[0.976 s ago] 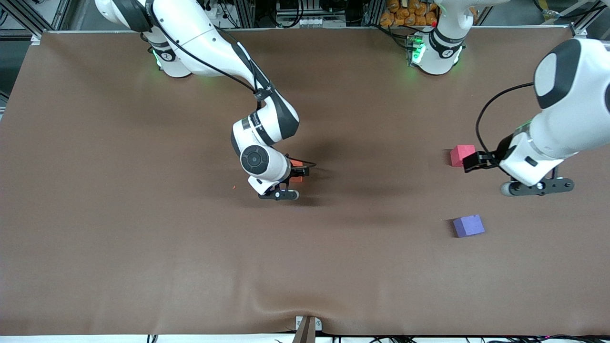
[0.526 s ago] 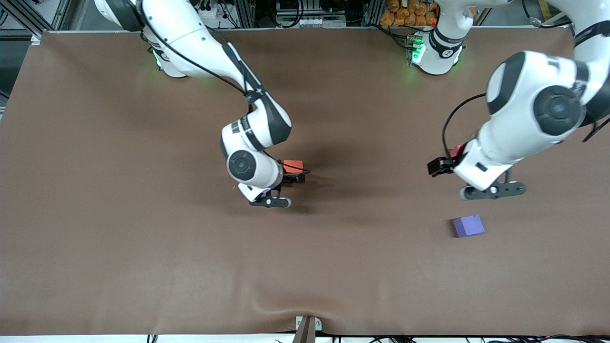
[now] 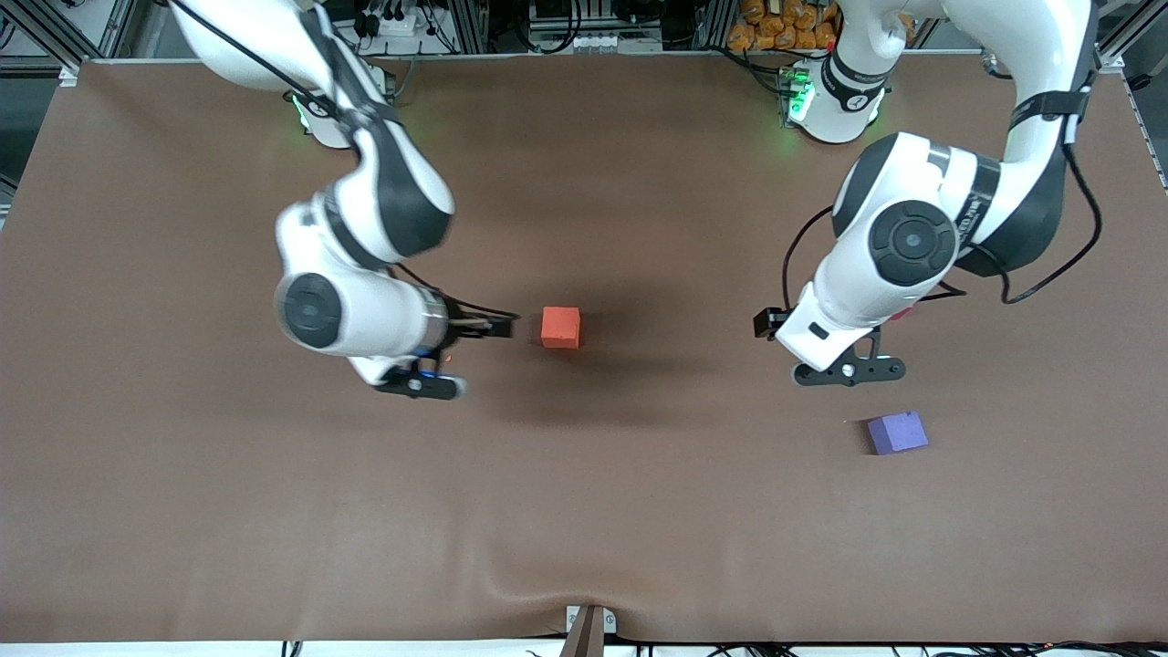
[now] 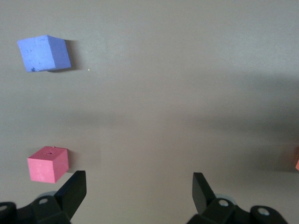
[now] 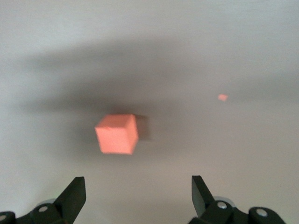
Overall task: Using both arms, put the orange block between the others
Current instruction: 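Set the orange block down and open the right gripper while the left gripper approaches, then grasp the orange block with the left gripper while the right gripper withdraws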
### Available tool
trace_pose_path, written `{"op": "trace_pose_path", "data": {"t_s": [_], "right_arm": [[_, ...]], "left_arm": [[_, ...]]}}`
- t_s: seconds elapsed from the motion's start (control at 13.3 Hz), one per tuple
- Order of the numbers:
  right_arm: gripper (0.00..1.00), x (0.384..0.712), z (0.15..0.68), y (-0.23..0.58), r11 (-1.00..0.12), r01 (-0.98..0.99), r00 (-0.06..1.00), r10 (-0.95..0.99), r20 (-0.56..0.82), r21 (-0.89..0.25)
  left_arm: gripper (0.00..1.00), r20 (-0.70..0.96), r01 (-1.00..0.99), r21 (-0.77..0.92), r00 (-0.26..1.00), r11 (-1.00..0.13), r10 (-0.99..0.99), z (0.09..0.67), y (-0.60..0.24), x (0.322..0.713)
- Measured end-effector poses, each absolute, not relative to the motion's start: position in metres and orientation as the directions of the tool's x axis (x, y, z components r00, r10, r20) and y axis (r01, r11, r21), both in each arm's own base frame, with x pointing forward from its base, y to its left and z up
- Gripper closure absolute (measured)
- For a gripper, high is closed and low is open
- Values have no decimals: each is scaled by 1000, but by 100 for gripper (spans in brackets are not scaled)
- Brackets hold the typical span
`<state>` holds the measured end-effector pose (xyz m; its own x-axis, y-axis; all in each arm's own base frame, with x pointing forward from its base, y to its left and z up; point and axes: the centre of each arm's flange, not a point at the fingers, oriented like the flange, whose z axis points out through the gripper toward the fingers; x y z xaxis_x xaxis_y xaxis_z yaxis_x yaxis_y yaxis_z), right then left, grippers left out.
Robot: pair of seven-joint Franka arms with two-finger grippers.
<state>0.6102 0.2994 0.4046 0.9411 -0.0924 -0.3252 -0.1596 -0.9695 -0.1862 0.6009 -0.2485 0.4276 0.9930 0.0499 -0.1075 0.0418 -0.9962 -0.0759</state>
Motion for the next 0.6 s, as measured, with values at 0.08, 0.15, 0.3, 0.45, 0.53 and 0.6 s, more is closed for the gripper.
{"op": "trace_pose_path", "data": {"t_s": [0.08,0.15,0.3,0.45,0.53,0.6], "right_arm": [[0,610,419,283,-975,-153,941,-93,-325,-163],[0,610,434,269,-980,-142,945,-92,-313,-142],[0,608,463,245,-988,-116,957,-84,-278,-103],[0,605,495,217,-988,-119,963,-91,-255,-95],[0,604,508,198,-988,-115,964,-87,-250,-100],[0,605,518,178,-989,-98,968,-69,-243,-110]], "left_arm": [[0,-107,44,-76,993,-996,52,427,-248,602],[0,-106,47,-75,993,-996,55,427,-248,603],[0,-99,58,-73,993,-996,65,427,-252,603],[0,-89,75,-70,993,-995,81,419,-283,595],[0,-89,86,-71,992,-994,92,411,-307,589],[0,-90,96,-71,991,-993,102,402,-331,583]]}}
